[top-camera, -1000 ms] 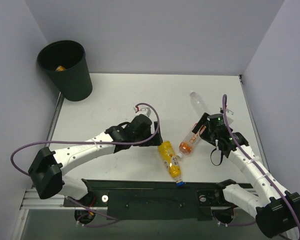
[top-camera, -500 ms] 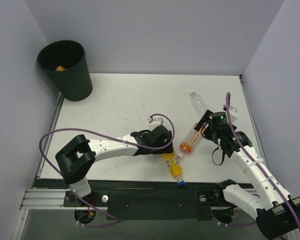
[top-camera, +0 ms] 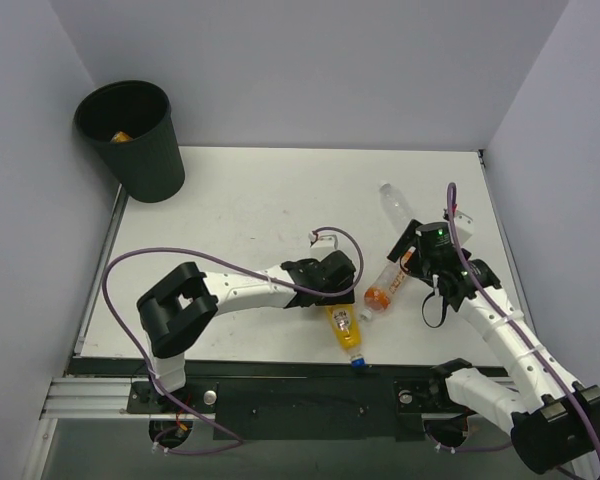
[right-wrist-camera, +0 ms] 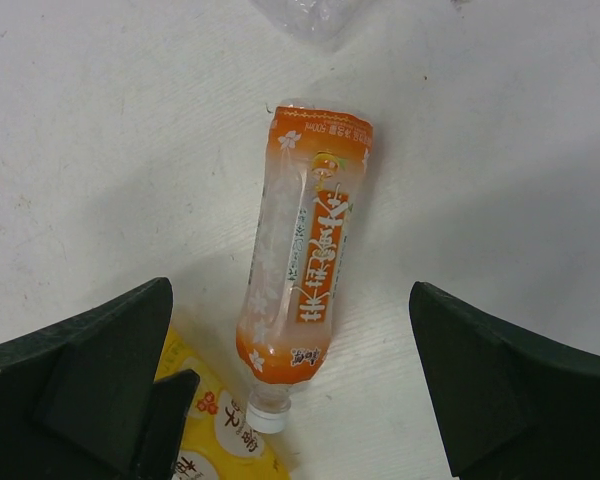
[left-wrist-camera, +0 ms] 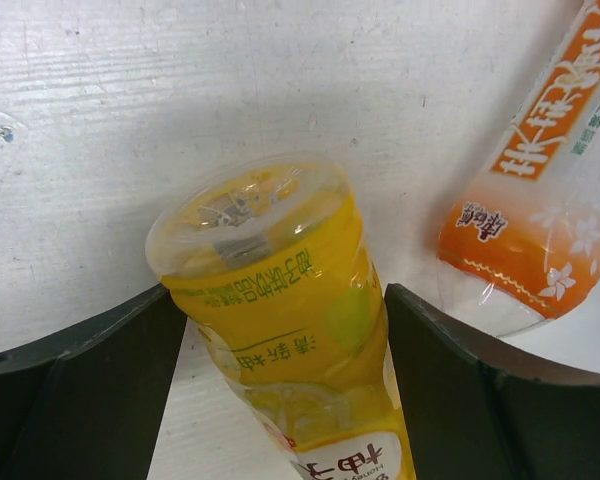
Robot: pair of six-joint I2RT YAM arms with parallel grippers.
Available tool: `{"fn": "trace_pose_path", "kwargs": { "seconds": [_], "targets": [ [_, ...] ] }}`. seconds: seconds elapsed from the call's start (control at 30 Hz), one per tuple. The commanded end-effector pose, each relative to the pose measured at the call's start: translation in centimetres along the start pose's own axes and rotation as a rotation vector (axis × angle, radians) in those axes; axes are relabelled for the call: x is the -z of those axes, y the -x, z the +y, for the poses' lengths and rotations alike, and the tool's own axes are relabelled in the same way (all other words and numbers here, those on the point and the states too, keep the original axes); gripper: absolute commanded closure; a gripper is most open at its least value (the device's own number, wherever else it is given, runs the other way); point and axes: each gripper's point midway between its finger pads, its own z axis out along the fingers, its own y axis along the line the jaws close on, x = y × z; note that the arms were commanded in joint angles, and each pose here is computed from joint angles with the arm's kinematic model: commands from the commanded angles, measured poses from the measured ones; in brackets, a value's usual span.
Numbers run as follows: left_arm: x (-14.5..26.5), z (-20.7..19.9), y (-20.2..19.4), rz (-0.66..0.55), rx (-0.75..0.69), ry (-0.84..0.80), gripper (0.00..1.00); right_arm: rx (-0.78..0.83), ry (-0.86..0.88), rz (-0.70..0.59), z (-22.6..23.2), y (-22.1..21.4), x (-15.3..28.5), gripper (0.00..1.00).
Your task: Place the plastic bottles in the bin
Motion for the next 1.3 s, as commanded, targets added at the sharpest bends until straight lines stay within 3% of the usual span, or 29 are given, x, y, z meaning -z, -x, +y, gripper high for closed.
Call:
{"fn": "trace_pose_path", "kwargs": {
  "seconds": [0.0,0.23,0.4,0.7,1.0,1.27],
  "targets": [
    [1.2,-0.9,3.4,-0.097,0.005,0.005,0.17,0.017,-0.011,-0.009,0.0,0.4,-0.1,0.0],
    [3.6,3.7,8.5,-0.197,-0.001,0.117,0.47,0.023,-0.007,0.004,0.4,0.1,-0.5,0.0],
    [7.4,8.1,14.8,-0.317,0.002,0.2,0.49,0.023,-0.006,0.015,0.6,-0.1,-1.0,0.0],
    [21.1,13.8,29.8,-0.709,-0.013,0.26,0.56,0.057,-0.092,0.06,-1.5,-2.6,-3.0,0.0],
    [34.2,20.4,38.8,-1.073,-0.034,0.495,0.58,0.053,-0.09,0.137,-0.8,-4.4,-4.5,0.0],
    [42.8,23.6,44.9,-1.365,-0.002,0.609,0.63,0.069,-0.09,0.145,0.5,-3.1,-4.9,0.0]
  ]
}}
